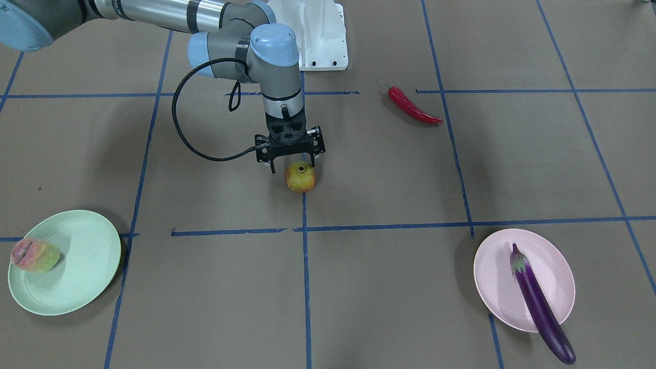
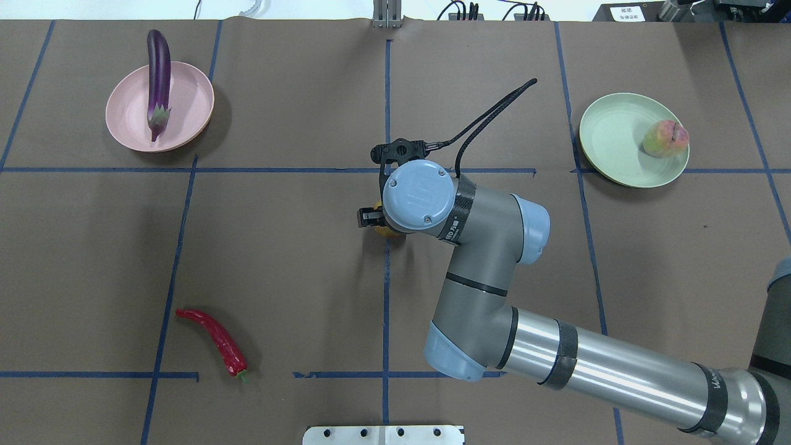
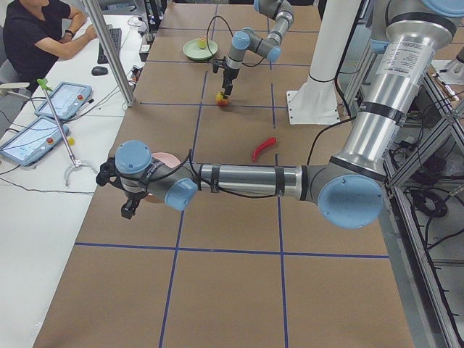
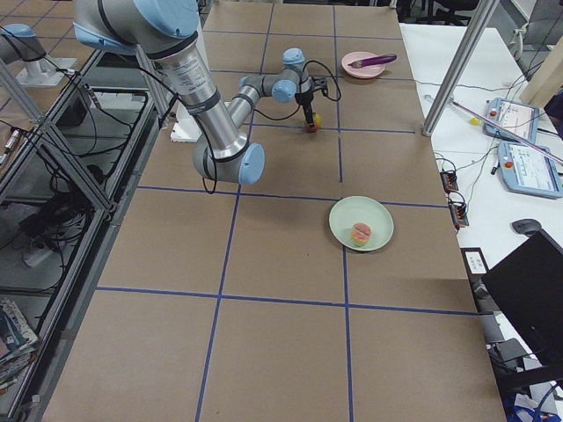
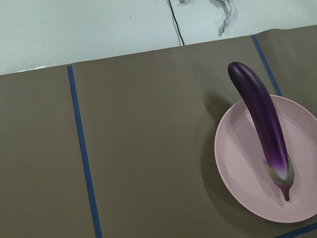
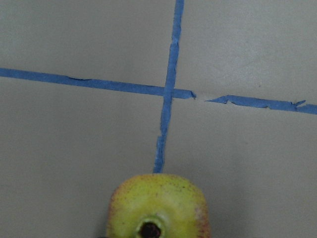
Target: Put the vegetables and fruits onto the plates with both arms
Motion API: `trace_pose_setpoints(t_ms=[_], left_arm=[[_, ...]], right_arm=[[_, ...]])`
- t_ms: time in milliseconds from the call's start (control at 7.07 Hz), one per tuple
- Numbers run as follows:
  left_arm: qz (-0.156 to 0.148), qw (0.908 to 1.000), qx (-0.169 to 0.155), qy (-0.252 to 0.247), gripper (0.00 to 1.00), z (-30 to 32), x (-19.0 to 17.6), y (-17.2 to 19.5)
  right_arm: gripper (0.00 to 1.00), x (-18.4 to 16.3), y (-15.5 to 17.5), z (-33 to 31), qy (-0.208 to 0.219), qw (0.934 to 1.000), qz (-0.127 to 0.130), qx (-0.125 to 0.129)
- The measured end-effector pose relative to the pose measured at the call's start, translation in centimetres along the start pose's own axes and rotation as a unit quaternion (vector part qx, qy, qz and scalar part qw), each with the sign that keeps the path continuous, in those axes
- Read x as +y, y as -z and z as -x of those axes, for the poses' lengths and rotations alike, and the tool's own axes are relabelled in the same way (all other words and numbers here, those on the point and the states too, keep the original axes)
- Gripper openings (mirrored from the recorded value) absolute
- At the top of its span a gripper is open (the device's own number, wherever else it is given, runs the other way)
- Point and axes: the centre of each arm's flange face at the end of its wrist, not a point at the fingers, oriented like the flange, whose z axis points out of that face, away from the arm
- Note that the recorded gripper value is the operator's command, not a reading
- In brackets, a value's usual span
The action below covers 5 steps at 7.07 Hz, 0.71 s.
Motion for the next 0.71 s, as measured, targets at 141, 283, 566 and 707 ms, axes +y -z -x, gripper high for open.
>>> trace_pose_setpoints(t_ms=[141, 283, 566, 707], left_arm=[[0.005, 0.9999, -0.013, -0.001, 1.00, 0.5, 0.3, -0.2], [0.009, 0.9997, -0.023, 0.001, 1.00, 1.1, 0.9, -0.3], [0.014, 0.9994, -0.029, 0.007, 1.00, 1.8, 1.9, -0.7], [0.015, 0.9994, -0.029, 0.007, 1.00, 1.9, 2.0, -0.8]], right_arm=[[1.00, 0.0, 0.0, 0.0, 0.000, 1.0000, 0.000, 0.000], [1.00, 0.0, 0.0, 0.0, 0.000, 1.0000, 0.000, 0.000], [1.00, 0.0, 0.0, 0.0, 0.000, 1.0000, 0.000, 0.000], [1.00, 0.0, 0.0, 0.0, 0.000, 1.0000, 0.000, 0.000]])
